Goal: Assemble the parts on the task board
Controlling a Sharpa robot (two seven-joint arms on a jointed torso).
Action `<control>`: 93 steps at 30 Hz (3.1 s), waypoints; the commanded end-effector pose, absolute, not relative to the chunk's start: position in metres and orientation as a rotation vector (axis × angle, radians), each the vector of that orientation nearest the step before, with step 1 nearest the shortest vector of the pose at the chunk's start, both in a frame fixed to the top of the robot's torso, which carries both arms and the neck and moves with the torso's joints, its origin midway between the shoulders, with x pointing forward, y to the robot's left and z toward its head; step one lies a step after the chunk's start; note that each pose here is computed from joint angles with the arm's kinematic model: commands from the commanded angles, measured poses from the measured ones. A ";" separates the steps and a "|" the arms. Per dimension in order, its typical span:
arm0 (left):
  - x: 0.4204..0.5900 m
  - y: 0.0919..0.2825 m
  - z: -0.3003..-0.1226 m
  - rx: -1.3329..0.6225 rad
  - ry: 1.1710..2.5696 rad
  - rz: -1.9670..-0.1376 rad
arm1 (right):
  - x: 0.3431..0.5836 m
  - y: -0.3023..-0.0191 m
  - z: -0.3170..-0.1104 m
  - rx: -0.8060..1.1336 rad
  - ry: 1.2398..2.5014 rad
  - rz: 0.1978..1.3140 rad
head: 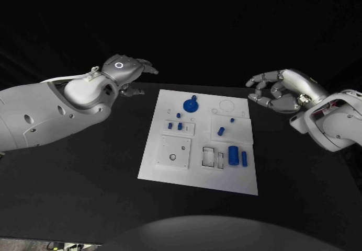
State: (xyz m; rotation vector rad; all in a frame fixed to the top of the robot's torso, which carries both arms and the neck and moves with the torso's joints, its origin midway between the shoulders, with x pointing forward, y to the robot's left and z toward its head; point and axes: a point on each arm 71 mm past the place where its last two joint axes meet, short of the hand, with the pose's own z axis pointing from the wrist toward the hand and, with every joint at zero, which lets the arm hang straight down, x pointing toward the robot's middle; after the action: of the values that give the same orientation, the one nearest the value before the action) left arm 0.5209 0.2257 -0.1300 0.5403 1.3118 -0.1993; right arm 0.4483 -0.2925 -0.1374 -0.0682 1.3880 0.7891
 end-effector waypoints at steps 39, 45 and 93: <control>0.469 0.213 -0.155 -0.591 1.304 -1.532 | 0.489 -0.243 -0.201 -0.413 1.628 0.508; 0.468 0.210 -0.157 -0.591 1.327 -1.551 | 0.489 -0.243 -0.211 -0.406 1.662 0.494; 0.461 0.204 -0.167 -0.530 1.443 -1.508 | 0.485 -0.252 -0.243 -0.395 1.691 0.496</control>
State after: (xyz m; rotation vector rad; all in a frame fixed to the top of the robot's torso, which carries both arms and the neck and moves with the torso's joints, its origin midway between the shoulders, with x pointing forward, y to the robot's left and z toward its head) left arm 0.4623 0.2063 -0.1667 -0.5487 1.4330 -1.5072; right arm 0.4855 -0.2532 -0.2424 -0.3801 1.6987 0.4850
